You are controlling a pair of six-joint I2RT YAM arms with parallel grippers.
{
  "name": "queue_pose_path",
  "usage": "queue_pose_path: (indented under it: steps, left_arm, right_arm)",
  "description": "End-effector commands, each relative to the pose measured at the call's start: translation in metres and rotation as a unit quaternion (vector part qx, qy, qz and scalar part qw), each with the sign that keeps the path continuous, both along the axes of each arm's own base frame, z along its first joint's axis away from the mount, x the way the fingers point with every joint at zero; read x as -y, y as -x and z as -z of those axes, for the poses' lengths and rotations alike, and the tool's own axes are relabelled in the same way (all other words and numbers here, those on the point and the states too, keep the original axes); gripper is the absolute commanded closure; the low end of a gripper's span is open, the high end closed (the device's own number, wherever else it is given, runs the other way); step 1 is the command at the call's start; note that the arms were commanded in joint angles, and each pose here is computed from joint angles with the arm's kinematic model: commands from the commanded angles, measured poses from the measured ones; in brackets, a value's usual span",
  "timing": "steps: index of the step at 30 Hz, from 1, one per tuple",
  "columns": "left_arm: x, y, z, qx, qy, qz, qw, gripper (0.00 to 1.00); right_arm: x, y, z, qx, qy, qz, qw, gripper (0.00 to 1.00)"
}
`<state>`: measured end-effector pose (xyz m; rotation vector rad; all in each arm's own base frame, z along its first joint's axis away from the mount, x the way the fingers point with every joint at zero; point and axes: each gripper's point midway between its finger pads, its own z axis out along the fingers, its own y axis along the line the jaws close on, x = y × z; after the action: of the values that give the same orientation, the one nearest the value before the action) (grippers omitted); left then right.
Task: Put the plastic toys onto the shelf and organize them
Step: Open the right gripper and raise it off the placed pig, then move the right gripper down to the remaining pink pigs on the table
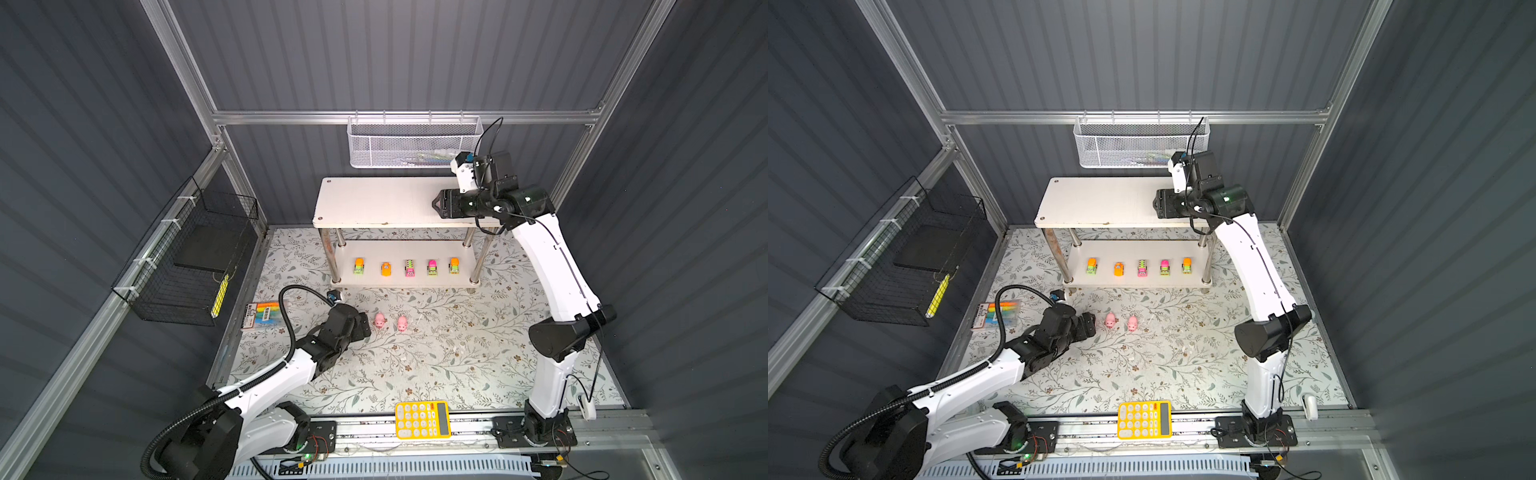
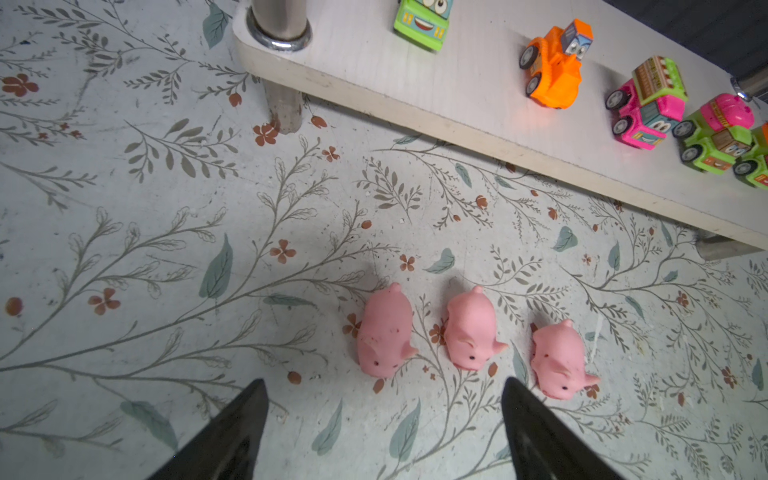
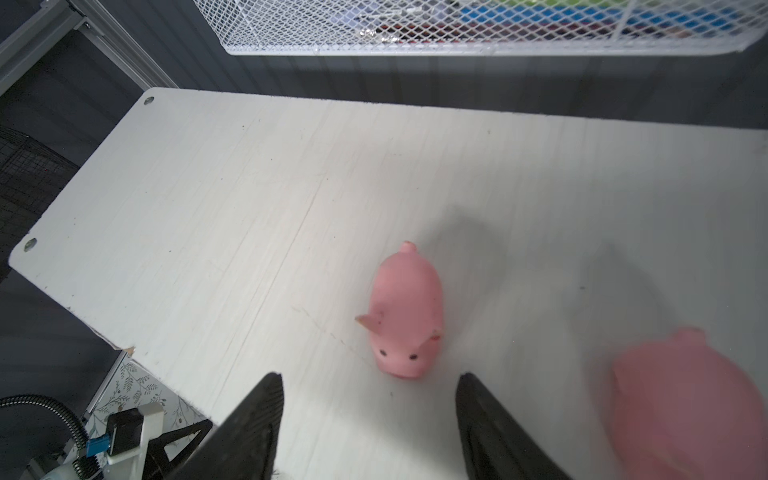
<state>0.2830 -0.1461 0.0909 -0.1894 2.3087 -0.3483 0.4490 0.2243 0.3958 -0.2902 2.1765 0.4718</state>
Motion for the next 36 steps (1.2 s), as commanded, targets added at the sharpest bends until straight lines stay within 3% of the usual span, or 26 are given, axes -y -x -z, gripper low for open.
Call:
queue_pose_path:
  steps: [1, 12, 16, 21, 26, 30, 36]
  left_arm:
    - [-0.003, 0.002, 0.006, -0.007, 0.003, -0.006, 1.000, 0.12]
    - [-0.001, -0.001, 0.004, -0.009, -0.001, -0.004, 1.000, 0.12]
    - [-0.002, -0.001, 0.001, -0.007, -0.003, -0.007, 1.000, 0.12]
    - [-0.006, -0.003, 0.000, -0.004, -0.006, -0.017, 1.000, 0.12]
    - [-0.009, -0.005, -0.005, 0.004, -0.008, -0.030, 1.000, 0.12]
    - [-0.012, -0.006, -0.007, 0.006, -0.011, -0.040, 0.999, 0.11]
    - [-0.020, -0.003, -0.010, 0.005, -0.015, -0.057, 0.998, 0.09]
  right_arm:
    - [0.017, 0.010, -0.028, 0.042, 0.013, 0.020, 0.999, 0.32]
    - [0.026, 0.063, -0.074, 0.106, -0.030, -0.004, 0.994, 0.32]
    - [0.026, 0.097, -0.067, 0.134, -0.009, -0.015, 0.991, 0.32]
    - [0.006, 0.144, -0.009, 0.128, 0.028, -0.042, 0.990, 0.31]
    - [-0.025, 0.184, 0.081, 0.044, 0.001, -0.072, 0.996, 0.31]
    - [-0.050, 0.199, 0.156, -0.033, 0.011, -0.079, 0.996, 0.31]
    - [-0.085, 0.196, 0.222, -0.090, 0.024, -0.087, 0.992, 0.28]
